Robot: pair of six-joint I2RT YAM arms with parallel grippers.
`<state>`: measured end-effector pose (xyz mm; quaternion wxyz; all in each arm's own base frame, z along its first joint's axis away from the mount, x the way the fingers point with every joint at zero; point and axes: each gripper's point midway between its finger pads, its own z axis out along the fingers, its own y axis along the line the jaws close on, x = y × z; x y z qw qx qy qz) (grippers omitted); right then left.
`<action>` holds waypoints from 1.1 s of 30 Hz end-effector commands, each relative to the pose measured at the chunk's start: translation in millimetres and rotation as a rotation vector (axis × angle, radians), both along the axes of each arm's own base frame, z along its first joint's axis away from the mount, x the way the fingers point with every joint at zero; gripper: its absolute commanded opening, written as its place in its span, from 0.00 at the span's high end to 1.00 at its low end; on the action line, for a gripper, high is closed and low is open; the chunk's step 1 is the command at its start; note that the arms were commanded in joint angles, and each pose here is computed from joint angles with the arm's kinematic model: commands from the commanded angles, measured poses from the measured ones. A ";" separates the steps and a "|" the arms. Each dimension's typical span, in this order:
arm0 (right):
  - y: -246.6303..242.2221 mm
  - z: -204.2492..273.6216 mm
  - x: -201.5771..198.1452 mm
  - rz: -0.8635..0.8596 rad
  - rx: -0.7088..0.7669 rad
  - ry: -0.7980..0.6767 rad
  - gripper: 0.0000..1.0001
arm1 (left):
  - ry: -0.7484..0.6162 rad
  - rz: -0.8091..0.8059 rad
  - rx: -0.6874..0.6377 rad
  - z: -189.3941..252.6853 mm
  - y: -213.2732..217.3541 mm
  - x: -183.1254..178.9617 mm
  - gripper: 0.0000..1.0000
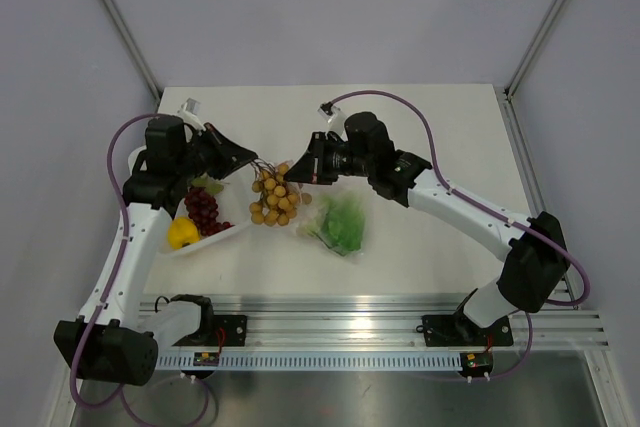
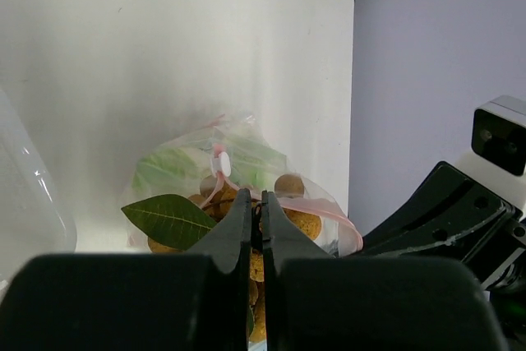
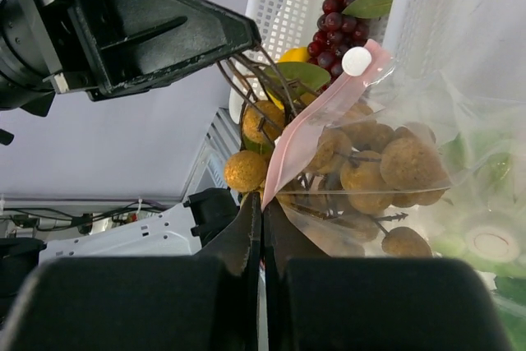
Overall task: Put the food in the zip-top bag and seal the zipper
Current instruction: Place the fake fruit in the zipper food storage bag.
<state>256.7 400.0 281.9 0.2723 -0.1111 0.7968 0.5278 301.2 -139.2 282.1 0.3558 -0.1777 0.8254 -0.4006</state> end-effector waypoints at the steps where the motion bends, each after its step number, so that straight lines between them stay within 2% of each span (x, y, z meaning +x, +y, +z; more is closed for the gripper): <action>1: 9.4 66.0 -17.1 0.079 0.152 -0.109 1.00 | -0.114 0.054 -0.008 35.0 4.1 15.1 1.00; 10: 14.2 76.4 -26.0 0.116 0.160 -0.129 1.00 | -0.138 0.113 -0.023 57.4 10.1 19.8 1.00; 14: 16.4 67.5 -22.9 0.112 0.150 -0.113 1.00 | -0.148 0.138 -0.094 71.3 7.6 18.3 1.00; 22: 26.2 52.3 -21.5 0.122 0.135 -0.070 1.00 | -0.151 0.121 -0.144 76.2 -4.2 9.9 1.00; 29: 29.2 61.8 -17.4 0.106 0.174 -0.094 1.00 | -0.101 0.064 -0.022 26.8 -29.2 -2.2 1.00; 33: 26.5 66.9 -16.9 0.089 0.185 -0.102 1.00 | -0.083 0.078 0.011 -4.2 -26.5 -6.1 1.00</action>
